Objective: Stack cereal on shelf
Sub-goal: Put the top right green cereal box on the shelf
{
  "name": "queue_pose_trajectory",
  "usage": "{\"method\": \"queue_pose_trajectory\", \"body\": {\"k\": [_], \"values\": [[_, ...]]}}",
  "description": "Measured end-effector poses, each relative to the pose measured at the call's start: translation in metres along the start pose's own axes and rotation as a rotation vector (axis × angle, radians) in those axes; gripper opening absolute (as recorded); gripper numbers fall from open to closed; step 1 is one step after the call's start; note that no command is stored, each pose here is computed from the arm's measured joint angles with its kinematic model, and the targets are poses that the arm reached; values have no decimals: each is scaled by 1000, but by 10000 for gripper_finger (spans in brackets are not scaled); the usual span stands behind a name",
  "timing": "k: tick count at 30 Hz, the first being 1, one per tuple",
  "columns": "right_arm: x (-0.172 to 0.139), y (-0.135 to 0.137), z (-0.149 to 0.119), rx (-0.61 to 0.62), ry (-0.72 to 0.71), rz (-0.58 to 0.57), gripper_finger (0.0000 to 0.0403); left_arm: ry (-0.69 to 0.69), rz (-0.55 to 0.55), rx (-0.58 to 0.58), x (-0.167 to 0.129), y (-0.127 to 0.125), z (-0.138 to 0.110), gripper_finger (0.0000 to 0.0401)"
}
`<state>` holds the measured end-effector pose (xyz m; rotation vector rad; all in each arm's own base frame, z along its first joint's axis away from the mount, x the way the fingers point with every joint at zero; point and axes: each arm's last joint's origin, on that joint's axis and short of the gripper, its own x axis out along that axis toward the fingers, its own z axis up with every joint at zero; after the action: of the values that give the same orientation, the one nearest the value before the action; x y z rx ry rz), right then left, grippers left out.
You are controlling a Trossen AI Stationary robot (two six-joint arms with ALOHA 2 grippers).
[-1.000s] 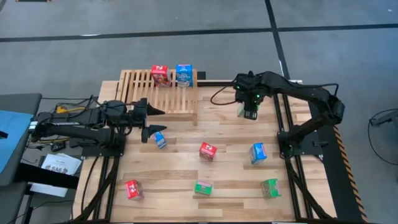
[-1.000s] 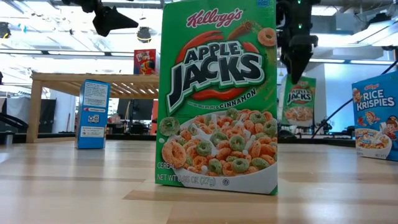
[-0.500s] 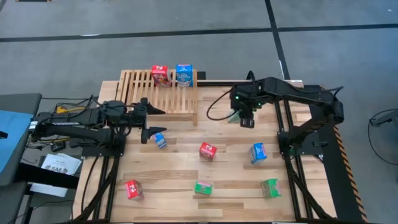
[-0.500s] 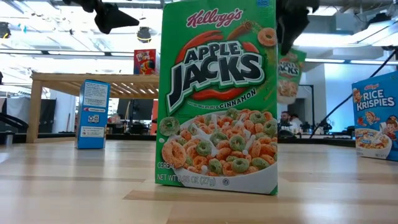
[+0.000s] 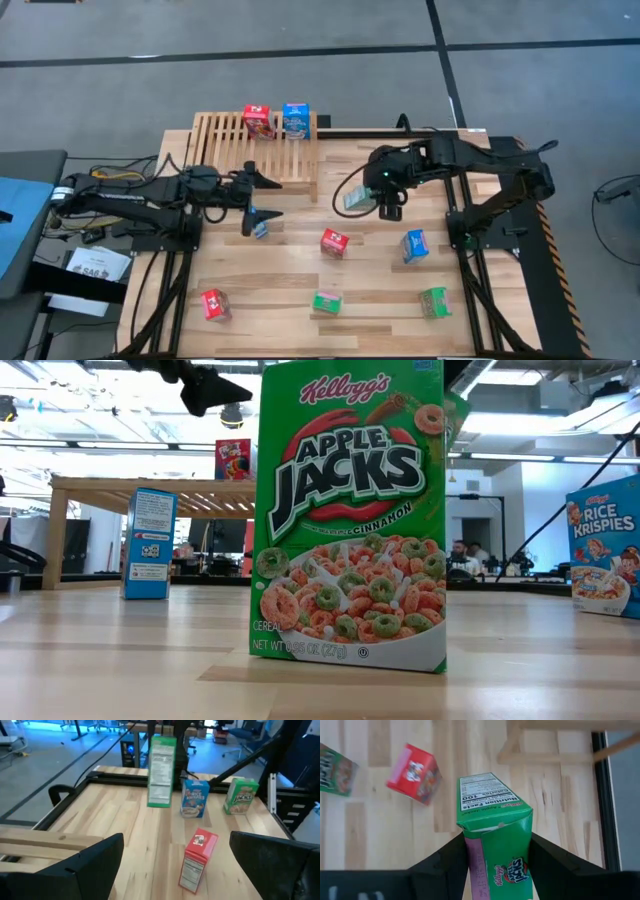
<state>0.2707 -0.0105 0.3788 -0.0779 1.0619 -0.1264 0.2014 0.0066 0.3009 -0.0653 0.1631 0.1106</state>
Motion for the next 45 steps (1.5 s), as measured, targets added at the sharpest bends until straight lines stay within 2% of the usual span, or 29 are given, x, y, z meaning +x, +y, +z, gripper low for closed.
{"method": "queue_pose_trajectory", "body": {"k": [10,16,30,45], "values": [[-3,12,10,-25,-110,22,205,-17,-7,8,39,-4,-11,355],[-3,12,11,-22,-116,22,205,-55,3,21,56,-5,-16,355],[-3,13,16,9,-167,54,205,-58,21,74,102,-11,5,355],[-3,13,16,8,-167,55,205,-12,22,78,151,-16,11,355]]}}
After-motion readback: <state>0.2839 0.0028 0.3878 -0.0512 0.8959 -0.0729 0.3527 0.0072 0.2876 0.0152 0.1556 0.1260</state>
